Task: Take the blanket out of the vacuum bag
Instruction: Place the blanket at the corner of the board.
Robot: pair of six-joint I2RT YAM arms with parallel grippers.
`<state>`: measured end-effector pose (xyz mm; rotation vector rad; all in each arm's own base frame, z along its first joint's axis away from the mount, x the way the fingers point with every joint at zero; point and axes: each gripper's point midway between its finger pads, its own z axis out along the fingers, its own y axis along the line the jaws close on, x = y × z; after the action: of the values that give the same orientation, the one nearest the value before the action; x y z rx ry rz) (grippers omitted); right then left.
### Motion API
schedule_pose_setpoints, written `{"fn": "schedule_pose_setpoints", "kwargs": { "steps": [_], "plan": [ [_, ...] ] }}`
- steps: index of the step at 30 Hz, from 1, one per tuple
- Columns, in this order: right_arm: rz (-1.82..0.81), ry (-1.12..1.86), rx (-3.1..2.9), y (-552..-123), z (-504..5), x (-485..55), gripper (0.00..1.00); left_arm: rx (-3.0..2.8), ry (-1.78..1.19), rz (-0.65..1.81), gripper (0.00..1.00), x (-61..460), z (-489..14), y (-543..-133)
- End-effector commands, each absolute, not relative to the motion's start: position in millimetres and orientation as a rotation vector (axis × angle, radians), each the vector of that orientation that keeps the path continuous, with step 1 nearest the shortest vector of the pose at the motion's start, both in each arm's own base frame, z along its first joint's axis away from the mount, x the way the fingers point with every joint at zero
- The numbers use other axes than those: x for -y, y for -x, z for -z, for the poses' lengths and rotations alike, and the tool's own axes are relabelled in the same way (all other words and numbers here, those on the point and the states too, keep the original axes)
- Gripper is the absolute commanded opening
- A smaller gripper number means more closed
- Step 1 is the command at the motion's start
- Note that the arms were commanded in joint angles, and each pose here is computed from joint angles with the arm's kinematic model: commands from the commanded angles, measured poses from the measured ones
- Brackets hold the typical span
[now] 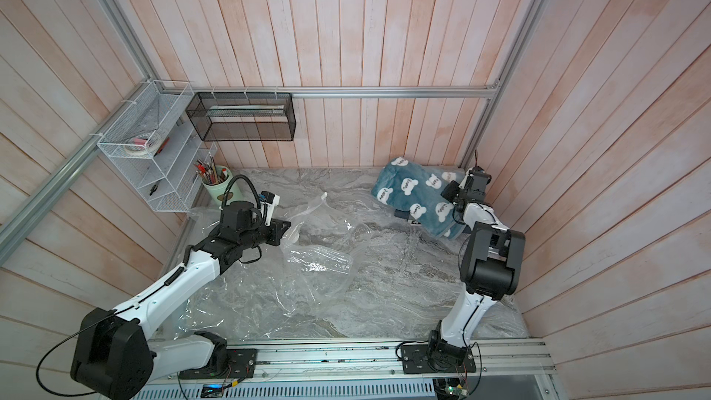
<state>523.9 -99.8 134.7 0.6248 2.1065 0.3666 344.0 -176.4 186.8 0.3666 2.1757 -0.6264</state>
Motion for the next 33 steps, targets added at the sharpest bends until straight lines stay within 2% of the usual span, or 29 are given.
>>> {"fn": "schedule_pose_setpoints", "kwargs": {
  "steps": [1, 17, 25, 26, 27, 28, 30, 33],
  "plan": [
    [-0.388, -0.613, -2.154, -519, -123, 94, 0.0, -2.098, -0.389, 0.633, 0.0, 178, -214, -348],
    [-0.357, -0.575, -1.999, -516, -180, 99, 0.0, -2.097, -0.383, 0.643, 0.0, 179, -211, -347],
    [-0.305, -0.613, -2.017, -523, -176, 113, 0.0, -2.102, -0.384, 0.64, 0.0, 178, -210, -346],
    [-0.303, -0.61, -2.034, -524, -173, 113, 0.12, -2.103, -0.383, 0.64, 0.0, 178, -209, -346],
    [-0.297, -0.609, -2.057, -524, -167, 112, 0.33, -2.103, -0.383, 0.641, 0.0, 178, -209, -346],
    [-0.285, -0.613, -2.079, -522, -160, 114, 0.46, -2.102, -0.387, 0.642, 0.0, 179, -209, -346],
    [-0.253, -0.618, -2.11, -519, -149, 117, 0.57, -2.103, -0.387, 0.644, 0.0, 179, -209, -345],
    [-0.24, -0.606, -2.149, -517, -137, 116, 0.62, -2.104, -0.388, 0.642, 0.0, 179, -209, -346]
  ]
}}
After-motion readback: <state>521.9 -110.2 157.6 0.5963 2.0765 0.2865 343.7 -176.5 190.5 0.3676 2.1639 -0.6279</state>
